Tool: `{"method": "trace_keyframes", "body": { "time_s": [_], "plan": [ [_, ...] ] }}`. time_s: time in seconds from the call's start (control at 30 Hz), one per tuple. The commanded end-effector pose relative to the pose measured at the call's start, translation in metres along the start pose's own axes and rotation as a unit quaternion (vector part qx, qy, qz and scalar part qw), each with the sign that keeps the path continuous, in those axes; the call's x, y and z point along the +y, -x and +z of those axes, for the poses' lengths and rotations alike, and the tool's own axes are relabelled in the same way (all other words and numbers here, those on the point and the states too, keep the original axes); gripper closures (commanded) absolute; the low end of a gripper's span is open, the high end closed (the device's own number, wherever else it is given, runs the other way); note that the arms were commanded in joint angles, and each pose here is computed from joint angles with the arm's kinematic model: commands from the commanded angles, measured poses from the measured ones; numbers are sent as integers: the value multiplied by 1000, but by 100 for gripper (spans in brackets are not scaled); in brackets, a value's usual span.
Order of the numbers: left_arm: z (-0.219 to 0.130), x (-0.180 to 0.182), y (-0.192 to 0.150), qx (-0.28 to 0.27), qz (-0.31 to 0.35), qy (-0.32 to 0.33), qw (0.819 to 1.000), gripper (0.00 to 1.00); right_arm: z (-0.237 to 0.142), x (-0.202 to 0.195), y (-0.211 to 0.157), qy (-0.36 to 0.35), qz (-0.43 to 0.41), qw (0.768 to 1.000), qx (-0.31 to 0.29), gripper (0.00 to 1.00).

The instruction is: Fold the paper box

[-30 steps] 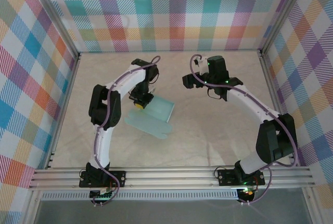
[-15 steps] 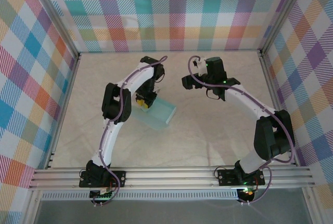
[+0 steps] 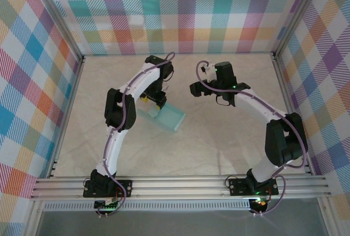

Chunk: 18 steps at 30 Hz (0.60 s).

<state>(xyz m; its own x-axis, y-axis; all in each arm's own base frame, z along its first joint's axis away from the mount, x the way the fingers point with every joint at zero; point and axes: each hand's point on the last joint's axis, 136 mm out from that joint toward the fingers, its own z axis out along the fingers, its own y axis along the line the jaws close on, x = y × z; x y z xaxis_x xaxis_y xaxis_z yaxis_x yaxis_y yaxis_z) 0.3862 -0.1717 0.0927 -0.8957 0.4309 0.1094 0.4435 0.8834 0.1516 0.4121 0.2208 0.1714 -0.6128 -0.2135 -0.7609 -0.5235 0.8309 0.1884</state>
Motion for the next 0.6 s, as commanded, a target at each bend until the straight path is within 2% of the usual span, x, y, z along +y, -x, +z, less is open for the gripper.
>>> {"method": "trace_keyframes", "body": {
  "time_s": [0.0,0.1,0.2,0.33,0.43,0.53,0.57],
  "plan": [
    [-82,32,23,-182,-86,30,979,31,15,16,-3,27,-32,999,24,6],
    [-113,62,21,-278,-165,56,945,25,31,27,-11,25,-45,998,43,6],
    [-125,90,0,-328,-247,51,910,16,48,46,-17,39,-57,996,57,6],
    [-106,115,-43,-329,-332,44,883,10,76,74,-28,57,-72,992,83,6],
    [-90,134,-85,-330,-404,50,851,0,99,94,-38,66,-84,989,99,6],
    [-72,147,-121,-323,-464,33,824,0,123,100,-48,55,-85,987,122,7],
    [-67,147,-128,-318,-474,25,820,0,129,100,-50,48,-80,987,129,7]
  ]
}}
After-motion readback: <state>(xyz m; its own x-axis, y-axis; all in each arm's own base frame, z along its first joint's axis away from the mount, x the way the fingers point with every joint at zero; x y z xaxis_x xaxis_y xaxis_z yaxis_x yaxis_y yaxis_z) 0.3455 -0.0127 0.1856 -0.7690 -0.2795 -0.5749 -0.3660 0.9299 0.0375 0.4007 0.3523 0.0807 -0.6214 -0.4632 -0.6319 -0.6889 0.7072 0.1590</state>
